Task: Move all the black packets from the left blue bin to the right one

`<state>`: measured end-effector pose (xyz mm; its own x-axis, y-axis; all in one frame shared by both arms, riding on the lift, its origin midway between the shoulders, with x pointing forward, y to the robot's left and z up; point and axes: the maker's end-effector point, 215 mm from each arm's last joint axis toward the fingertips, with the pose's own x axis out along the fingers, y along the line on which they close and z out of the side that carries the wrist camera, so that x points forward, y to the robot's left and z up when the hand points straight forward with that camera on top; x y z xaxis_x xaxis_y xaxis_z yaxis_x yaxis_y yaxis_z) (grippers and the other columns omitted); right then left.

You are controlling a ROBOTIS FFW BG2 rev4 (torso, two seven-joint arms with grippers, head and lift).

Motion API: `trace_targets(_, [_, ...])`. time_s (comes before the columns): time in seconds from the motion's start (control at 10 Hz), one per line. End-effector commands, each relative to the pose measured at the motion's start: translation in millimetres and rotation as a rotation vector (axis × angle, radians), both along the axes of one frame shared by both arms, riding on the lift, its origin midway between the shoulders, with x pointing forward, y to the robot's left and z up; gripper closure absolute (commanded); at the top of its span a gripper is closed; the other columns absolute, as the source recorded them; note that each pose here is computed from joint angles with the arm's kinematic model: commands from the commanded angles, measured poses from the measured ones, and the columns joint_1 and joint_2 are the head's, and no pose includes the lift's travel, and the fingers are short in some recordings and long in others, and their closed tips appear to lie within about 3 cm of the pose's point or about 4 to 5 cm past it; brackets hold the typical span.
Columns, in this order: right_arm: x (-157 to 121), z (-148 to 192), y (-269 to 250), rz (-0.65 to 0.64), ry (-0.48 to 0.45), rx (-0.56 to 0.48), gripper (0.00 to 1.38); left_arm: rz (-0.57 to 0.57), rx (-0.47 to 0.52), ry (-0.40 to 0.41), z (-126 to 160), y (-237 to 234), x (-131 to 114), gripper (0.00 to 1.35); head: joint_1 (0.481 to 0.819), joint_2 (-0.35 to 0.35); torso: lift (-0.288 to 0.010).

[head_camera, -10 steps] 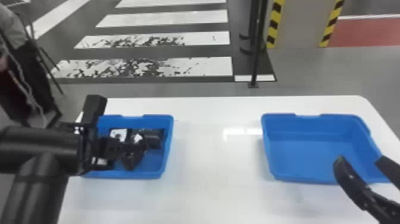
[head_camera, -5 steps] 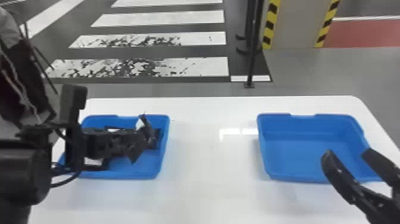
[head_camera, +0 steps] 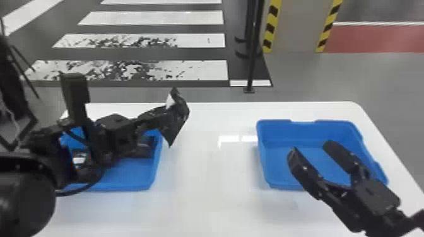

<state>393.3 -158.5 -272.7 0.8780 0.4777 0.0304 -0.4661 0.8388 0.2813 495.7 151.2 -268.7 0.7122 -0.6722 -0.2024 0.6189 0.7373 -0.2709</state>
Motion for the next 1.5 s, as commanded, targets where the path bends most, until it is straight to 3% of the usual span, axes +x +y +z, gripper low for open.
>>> trace_targets(0.0, [10.6, 1.0, 8.0, 0.035, -0.008, -0.062, 0.13, -0.072, -0.113, -0.023, 12.2, -38.6, -5.3, 1.21, 0.695, -0.007, -0.139])
trace_targets(0.6, [29.2, 34.4, 56.2, 0.139, -0.097, -0.051, 0.13, -0.293, -0.139, 0.098, -12.7, -136.0, -39.8, 1.21, 0.695, -0.097, -0.139])
trace_targets(1.4, [49.2, 34.4, 73.1, 0.154, -0.099, -0.053, 0.14, -0.431, -0.169, 0.138, -13.5, -189.7, -69.3, 1.21, 0.695, -0.148, -0.139])
